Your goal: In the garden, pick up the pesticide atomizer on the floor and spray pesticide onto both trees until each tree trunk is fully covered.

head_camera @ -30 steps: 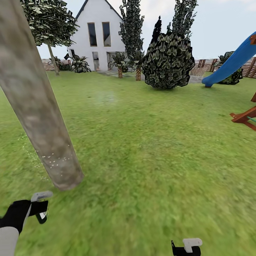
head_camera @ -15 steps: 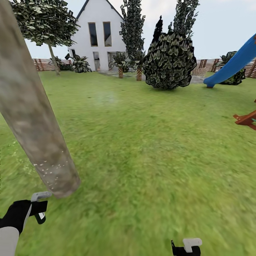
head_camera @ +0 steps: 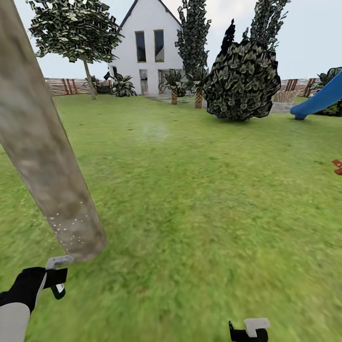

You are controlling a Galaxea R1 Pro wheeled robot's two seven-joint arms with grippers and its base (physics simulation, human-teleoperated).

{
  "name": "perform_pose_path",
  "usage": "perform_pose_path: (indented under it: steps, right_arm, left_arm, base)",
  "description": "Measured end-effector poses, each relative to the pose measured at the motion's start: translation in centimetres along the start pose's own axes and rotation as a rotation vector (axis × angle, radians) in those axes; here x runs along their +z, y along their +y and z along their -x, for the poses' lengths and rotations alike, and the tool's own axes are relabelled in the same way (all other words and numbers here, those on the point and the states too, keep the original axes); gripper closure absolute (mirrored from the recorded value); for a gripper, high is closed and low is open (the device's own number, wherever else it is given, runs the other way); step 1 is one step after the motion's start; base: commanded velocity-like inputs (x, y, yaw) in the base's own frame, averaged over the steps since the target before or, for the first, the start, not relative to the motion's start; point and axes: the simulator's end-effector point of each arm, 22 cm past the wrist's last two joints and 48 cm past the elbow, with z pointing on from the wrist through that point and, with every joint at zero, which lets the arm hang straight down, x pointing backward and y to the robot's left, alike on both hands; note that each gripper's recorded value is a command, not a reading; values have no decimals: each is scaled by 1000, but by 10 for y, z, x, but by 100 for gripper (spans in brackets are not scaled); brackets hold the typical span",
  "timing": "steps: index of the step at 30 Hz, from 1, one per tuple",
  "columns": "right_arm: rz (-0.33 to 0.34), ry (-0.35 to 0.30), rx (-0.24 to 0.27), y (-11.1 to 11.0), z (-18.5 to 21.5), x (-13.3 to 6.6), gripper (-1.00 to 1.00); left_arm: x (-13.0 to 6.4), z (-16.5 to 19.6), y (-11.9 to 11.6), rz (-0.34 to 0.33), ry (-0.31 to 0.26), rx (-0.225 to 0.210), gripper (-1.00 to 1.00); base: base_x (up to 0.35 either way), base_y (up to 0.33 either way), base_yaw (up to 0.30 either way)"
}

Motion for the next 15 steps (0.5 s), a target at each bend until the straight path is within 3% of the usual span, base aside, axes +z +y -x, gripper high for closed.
perform_pose_path:
  steps: [9, 15]
  right_arm:
    - [0, 0, 0, 0, 0, 0, -100]
    - [0, 0, 0, 0, 0, 0, -100]
  left_arm:
    - [0, 0, -1, -2, -1, 1, 100]
    - [0, 0, 0, 0, 0, 0, 100]
  base:
    - [180, -224, 5]
    - [45, -271, 229]
